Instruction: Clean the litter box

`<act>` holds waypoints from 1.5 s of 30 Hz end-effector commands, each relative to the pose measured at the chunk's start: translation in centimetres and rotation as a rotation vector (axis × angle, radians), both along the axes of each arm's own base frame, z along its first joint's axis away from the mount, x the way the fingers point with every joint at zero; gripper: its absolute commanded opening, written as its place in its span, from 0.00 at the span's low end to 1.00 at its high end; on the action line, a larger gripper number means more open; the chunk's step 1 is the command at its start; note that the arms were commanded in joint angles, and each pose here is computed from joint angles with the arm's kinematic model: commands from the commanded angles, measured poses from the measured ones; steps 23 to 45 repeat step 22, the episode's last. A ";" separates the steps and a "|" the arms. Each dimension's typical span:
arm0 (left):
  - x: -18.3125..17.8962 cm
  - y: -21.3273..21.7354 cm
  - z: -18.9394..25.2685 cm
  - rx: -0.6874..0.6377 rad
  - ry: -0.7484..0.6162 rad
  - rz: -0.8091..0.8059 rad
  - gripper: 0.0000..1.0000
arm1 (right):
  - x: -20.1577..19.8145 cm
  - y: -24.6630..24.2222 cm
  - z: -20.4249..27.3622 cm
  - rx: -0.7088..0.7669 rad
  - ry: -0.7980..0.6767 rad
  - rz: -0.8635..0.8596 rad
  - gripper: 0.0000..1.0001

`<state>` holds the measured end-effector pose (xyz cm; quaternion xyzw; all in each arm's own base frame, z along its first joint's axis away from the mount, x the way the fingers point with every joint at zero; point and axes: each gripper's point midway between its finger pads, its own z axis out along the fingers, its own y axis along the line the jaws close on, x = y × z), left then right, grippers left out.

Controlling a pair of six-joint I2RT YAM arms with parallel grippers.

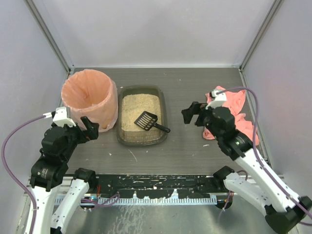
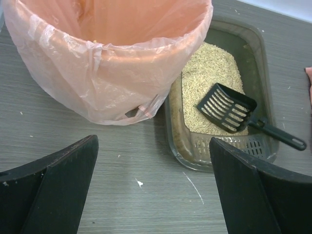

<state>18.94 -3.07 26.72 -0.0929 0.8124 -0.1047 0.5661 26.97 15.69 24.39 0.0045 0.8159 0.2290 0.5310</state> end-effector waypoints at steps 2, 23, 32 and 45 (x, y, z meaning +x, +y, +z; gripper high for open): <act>0.1 -0.8 1.9 -0.036 -0.058 -0.039 0.98 | -2.2 -5.6 3.4 -0.082 -0.166 -0.155 1.00; 0.8 0.3 -0.1 -0.011 -0.018 0.034 0.98 | -7.8 -9.7 6.7 0.091 -0.360 -0.216 1.00; 0.8 0.3 -0.1 -0.011 -0.018 0.034 0.98 | -7.8 -9.7 6.7 0.091 -0.360 -0.216 1.00; 0.8 0.3 -0.1 -0.011 -0.018 0.034 0.98 | -7.8 -9.7 6.7 0.091 -0.360 -0.216 1.00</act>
